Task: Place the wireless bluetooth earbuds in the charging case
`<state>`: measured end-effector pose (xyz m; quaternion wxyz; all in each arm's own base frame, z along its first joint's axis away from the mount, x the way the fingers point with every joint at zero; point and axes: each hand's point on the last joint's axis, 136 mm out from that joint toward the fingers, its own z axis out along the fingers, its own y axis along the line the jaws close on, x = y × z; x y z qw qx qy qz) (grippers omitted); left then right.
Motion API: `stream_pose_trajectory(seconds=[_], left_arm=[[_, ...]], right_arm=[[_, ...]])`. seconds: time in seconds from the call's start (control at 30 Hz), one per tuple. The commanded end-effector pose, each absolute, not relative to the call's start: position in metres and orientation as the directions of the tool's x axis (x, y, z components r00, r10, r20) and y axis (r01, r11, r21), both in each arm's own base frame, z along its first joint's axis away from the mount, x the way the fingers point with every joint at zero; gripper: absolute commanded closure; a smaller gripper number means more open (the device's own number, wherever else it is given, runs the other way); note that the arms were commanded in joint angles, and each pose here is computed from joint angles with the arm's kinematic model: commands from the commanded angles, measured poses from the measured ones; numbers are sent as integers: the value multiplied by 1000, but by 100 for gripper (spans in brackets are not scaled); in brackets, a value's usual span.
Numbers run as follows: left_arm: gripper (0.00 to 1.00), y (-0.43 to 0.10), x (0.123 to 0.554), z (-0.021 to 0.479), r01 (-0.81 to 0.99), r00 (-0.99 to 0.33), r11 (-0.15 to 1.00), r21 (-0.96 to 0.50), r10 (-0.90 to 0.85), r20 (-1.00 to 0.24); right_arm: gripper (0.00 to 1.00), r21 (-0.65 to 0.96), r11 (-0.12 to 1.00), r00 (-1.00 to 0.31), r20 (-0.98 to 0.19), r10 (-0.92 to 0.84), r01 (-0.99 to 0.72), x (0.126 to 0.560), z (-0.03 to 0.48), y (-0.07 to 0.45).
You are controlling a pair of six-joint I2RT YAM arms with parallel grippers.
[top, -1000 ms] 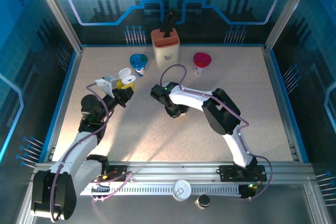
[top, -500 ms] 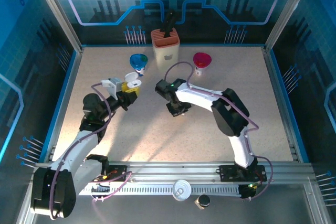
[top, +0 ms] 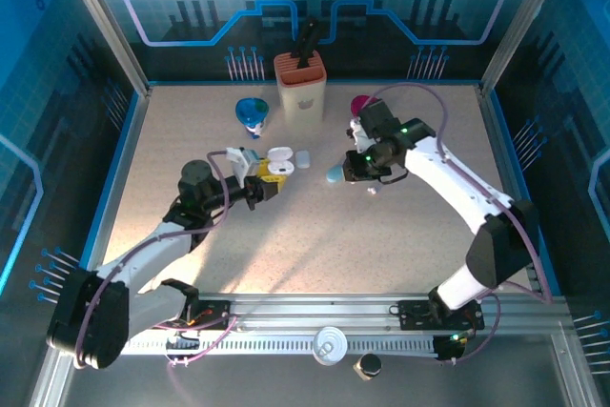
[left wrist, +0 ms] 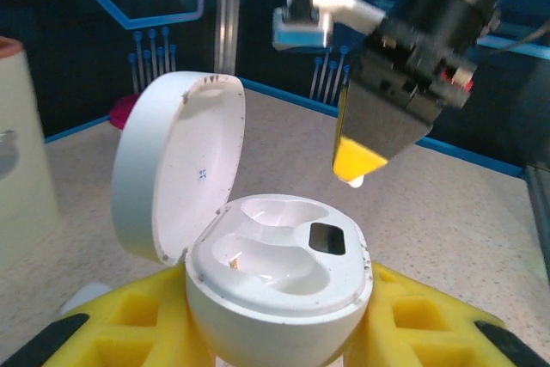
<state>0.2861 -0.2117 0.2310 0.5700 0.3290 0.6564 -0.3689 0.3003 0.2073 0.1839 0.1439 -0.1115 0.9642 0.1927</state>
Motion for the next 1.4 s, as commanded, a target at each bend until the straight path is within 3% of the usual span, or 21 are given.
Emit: stream_pose_trajectory(seconds=[0.0,0.37,0.7,1.37], left_arm=[[69,-230,282,254,899,-34,437,-29,3,-999],[69,-260,266,263,957,-8,290,-8,1,-1000],[69,-272,255,265,973,36,227,36,3,-999],[70,-275,261,275,970,-18,242,-28,-46,-999]], right_arm=[[84,451,809,-907,-354,-227,-378,276,218,219],[87,656,533,-840,-484,-247,-535,250,292,259],[87,641,497,-808,-513,-290,-585,252,302,283],[86,579,536,-786,-506,-355,-614,253,275,294]])
